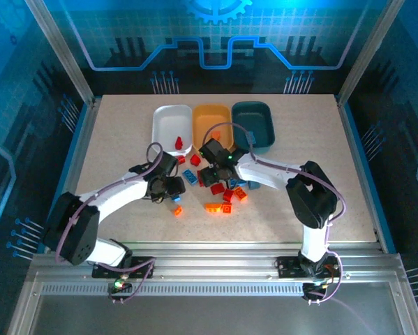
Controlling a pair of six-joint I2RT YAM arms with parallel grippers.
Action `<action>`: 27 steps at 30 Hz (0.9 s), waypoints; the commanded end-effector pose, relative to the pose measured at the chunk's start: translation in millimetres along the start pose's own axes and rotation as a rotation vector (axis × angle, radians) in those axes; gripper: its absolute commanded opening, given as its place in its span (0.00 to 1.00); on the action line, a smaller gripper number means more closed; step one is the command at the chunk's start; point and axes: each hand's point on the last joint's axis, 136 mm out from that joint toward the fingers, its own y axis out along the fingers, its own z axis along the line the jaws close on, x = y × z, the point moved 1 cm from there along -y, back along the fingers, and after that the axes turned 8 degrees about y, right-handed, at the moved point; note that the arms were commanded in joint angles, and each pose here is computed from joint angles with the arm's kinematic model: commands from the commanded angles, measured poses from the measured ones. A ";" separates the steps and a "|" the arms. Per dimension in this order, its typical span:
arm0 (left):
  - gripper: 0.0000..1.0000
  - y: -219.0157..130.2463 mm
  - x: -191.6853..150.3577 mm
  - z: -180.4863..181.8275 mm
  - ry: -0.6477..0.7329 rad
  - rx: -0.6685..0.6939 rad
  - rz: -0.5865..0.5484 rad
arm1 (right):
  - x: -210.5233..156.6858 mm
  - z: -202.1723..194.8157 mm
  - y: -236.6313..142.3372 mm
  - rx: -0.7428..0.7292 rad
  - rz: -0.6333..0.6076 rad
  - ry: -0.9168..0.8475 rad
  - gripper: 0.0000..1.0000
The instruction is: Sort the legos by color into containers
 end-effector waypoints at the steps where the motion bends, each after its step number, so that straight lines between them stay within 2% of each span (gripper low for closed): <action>1: 0.72 -1.0 7.0 -2.3 -0.031 -0.009 -0.022 | 1.8 -27.3 -29.3 -0.031 -0.038 0.029 0.65; 5: 0.77 -10.4 10.2 2.2 -0.028 -0.012 -0.070 | -21.8 -62.8 -35.5 -0.068 0.005 0.093 0.66; 11: 0.78 -10.7 11.4 -3.0 -0.029 -0.050 -0.061 | -61.9 -120.3 -40.0 -0.151 0.051 0.225 0.67; 19: 0.80 -25.7 25.1 -15.2 -0.008 -0.092 -0.099 | -75.2 -134.5 -26.7 -0.131 0.092 0.244 0.59; 22: 0.80 -29.7 27.0 -17.5 -0.004 -0.104 -0.106 | -69.5 -143.9 -20.1 -0.148 0.083 0.255 0.55; 27: 0.80 -35.8 28.8 -17.0 0.012 -0.103 -0.120 | -58.6 -146.2 -9.0 -0.130 0.093 0.244 0.54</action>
